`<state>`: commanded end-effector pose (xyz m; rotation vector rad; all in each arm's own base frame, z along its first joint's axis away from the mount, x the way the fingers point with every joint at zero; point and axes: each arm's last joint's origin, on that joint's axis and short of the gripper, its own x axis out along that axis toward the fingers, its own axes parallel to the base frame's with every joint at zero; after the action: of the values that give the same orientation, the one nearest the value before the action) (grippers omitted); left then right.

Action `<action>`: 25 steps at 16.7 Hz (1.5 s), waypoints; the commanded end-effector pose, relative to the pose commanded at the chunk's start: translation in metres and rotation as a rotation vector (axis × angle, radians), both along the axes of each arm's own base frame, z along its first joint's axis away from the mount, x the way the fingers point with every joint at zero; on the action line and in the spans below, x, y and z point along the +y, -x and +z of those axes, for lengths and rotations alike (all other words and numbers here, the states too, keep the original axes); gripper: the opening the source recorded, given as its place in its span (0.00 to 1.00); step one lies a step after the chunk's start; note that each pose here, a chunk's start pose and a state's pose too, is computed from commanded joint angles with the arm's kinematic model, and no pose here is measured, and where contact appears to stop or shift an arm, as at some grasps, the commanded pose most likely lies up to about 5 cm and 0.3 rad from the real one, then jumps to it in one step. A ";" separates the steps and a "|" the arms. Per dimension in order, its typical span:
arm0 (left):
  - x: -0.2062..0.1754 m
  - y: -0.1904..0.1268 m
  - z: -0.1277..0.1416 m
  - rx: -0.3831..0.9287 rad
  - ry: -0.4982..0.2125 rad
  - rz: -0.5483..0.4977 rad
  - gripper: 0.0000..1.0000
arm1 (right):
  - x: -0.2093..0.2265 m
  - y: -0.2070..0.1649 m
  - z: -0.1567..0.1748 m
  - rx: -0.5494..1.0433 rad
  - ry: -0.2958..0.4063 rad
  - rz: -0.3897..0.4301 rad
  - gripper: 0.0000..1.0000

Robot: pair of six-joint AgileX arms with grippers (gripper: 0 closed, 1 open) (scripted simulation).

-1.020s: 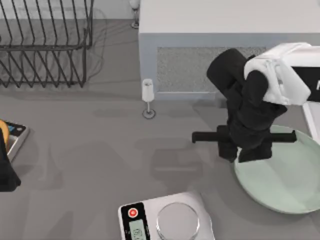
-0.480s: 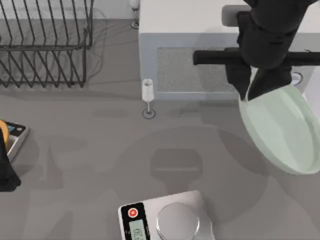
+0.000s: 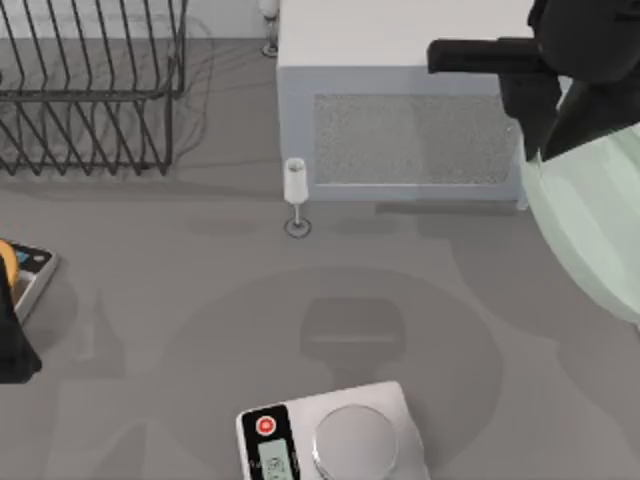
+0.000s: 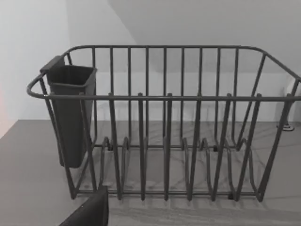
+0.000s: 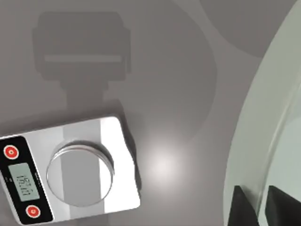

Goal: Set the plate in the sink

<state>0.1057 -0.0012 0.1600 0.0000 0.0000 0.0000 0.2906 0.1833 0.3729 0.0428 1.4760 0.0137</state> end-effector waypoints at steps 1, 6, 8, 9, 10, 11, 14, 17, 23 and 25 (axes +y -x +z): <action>0.000 0.000 0.000 0.000 0.000 0.000 1.00 | 0.000 0.000 0.000 0.000 0.000 0.000 0.00; 0.000 0.000 0.000 0.000 0.000 0.000 1.00 | -0.010 -0.003 0.015 -0.057 -0.014 -0.004 0.00; 0.000 0.000 0.000 0.000 0.000 0.000 1.00 | -0.023 -0.014 0.026 -0.113 -0.019 -0.014 0.00; 0.000 0.000 0.000 0.000 0.000 0.000 1.00 | -0.031 -0.023 0.031 -0.141 -0.018 -0.021 0.00; 0.000 0.000 0.000 0.000 0.000 0.000 1.00 | -0.041 -0.035 0.033 -0.166 -0.012 -0.031 0.00; 0.000 0.000 0.000 0.000 0.000 0.000 1.00 | -0.053 -0.049 0.033 -0.187 -0.004 -0.042 0.00; 0.000 0.000 0.000 0.000 0.000 0.000 1.00 | -0.098 -0.102 0.011 -0.200 0.039 -0.072 0.00; 0.000 0.000 0.000 0.000 0.000 0.000 1.00 | -0.155 -0.154 -0.040 -0.132 0.076 -0.080 0.00; 0.000 0.000 0.000 0.000 0.000 0.000 1.00 | -0.214 -0.202 -0.150 0.078 0.041 0.002 0.00; 0.000 0.000 0.000 0.000 0.000 0.000 1.00 | -0.217 -0.204 -0.156 0.091 0.036 0.008 0.00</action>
<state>0.1057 -0.0012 0.1600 0.0000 0.0000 0.0000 0.4942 -0.0335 0.2174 0.0087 1.5667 -0.0084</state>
